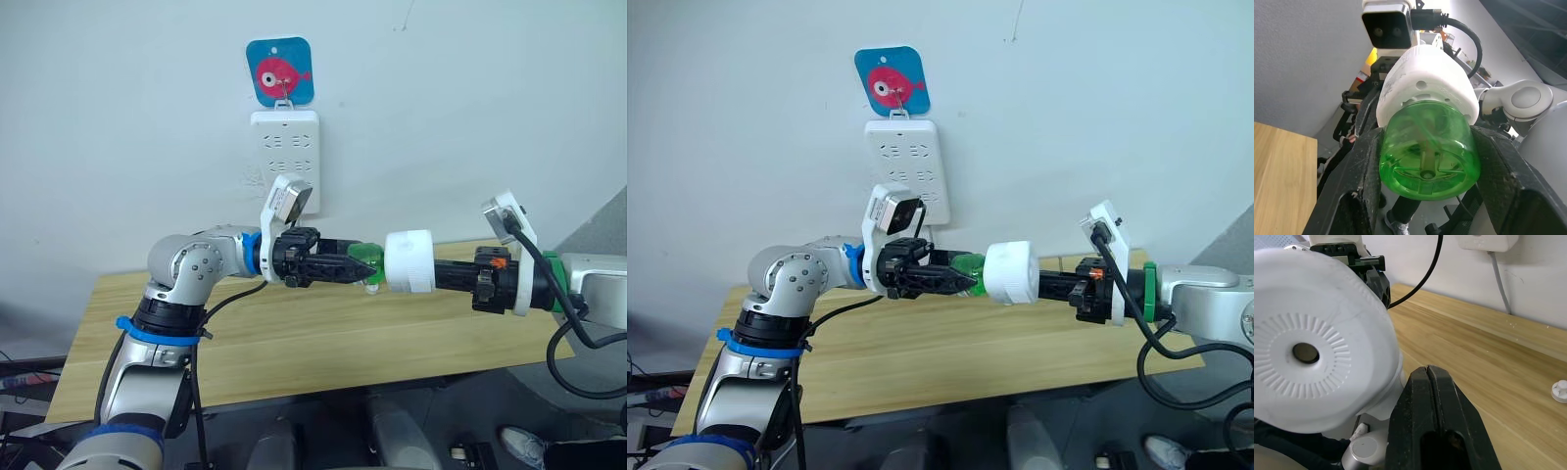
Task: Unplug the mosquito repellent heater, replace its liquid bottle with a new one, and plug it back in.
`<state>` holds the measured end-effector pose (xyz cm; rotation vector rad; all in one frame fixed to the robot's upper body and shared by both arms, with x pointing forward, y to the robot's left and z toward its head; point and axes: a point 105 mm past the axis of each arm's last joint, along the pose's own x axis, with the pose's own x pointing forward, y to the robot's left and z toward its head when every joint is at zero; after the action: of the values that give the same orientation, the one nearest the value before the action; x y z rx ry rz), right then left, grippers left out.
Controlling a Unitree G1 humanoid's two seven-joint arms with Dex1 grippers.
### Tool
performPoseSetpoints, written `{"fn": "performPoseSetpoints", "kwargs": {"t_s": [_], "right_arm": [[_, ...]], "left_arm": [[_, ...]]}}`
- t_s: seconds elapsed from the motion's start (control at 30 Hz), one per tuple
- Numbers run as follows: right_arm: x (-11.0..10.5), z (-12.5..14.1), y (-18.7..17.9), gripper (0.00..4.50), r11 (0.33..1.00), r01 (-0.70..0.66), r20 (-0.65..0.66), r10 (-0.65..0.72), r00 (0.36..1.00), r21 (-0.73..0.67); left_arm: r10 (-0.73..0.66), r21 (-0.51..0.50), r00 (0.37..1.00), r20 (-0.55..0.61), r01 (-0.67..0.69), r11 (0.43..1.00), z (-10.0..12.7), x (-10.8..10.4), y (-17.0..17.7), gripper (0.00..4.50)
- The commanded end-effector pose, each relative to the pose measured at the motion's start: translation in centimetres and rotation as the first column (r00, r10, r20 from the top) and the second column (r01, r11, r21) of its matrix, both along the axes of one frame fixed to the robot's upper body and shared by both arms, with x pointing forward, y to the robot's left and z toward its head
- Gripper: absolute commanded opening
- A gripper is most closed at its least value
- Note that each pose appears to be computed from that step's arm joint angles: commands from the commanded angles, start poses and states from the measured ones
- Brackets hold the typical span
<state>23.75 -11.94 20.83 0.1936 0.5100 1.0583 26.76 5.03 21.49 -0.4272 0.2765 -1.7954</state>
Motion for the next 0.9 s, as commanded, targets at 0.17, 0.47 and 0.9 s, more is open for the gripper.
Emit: {"fn": "performPoseSetpoints", "kwargs": {"t_s": [0.17, 0.47, 0.9], "right_arm": [[-1.9, 1.8, 1.5, 0.00, 0.992, -0.106, 0.048, 0.103, 0.994, 0.065], [-2.0, 2.3, 1.6, 0.00, 0.989, -0.103, 0.037, 0.099, 0.994, 0.108], [-2.4, 2.9, 2.1, 0.00, 0.979, -0.117, 0.016, 0.116, 0.993, 0.169]], "left_arm": [[0.046, -0.005, 0.998, 0.040, -0.046, 0.999, 0.6, 0.6, 0.0, 2.34], [0.043, 0.006, 0.998, 0.050, -0.043, 0.999, 0.3, 0.5, 0.0, 2.34], [0.060, 0.002, 0.996, 0.062, -0.060, 0.998, 0.1, 0.8, 0.1, 2.34]]}}
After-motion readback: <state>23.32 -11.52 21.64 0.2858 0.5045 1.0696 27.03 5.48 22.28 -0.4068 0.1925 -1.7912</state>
